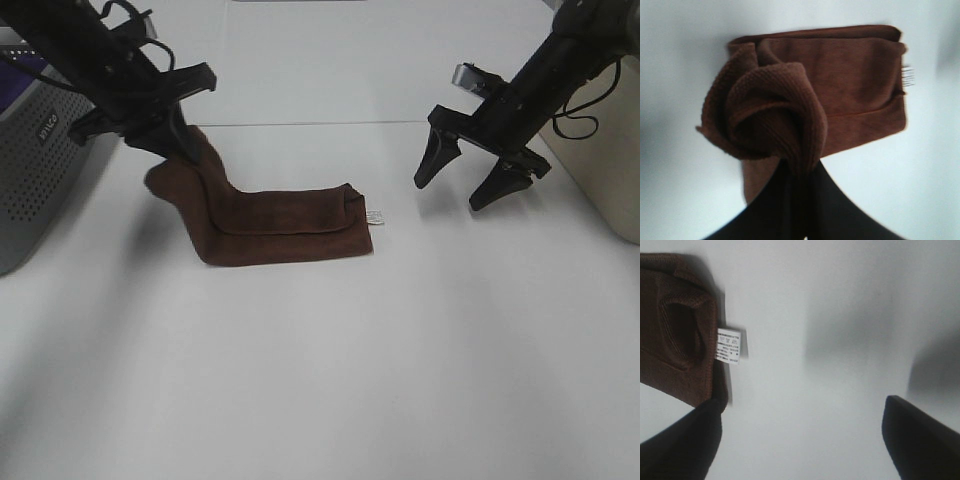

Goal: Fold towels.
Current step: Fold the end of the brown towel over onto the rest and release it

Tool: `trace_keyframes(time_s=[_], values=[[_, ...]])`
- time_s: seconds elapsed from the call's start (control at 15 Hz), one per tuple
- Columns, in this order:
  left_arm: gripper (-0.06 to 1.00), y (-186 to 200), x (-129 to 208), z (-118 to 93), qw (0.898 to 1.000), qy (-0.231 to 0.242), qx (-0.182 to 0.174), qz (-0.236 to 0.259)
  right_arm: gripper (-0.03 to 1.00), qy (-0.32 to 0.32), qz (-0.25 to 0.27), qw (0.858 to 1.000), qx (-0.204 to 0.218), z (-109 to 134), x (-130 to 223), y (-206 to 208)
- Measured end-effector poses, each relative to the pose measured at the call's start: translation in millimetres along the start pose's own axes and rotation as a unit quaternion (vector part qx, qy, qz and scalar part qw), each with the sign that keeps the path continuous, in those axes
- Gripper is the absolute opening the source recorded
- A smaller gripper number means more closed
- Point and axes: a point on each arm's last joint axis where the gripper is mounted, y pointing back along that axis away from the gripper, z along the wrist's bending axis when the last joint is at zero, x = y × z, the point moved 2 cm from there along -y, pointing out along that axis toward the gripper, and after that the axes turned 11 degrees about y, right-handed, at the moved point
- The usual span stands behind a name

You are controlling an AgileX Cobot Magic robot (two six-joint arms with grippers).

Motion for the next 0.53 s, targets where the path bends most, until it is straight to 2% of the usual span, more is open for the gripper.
trace_keyframes(time_s=[0.2,0.33,0.4,0.47,0.53], values=[[0.06,-41,11,-27,0.998,0.026,0.053,0.020,0.82,-0.002,0.001,1.000,0.000,0,0,0],[0.12,-63,10,-39,0.996,0.044,0.077,0.028,0.82,-0.004,0.001,1.000,-0.001,0,0,0],[0.18,-69,9,-45,0.995,0.046,0.088,0.030,0.82,-0.004,0.002,1.000,-0.002,1,0,0],[0.29,-76,11,-50,0.994,0.048,0.094,0.034,0.82,-0.004,0.005,1.000,-0.004,1,1,0],[0.46,-80,13,-55,0.993,0.050,0.101,0.036,0.82,-0.004,0.007,1.000,-0.005,1,2,0]])
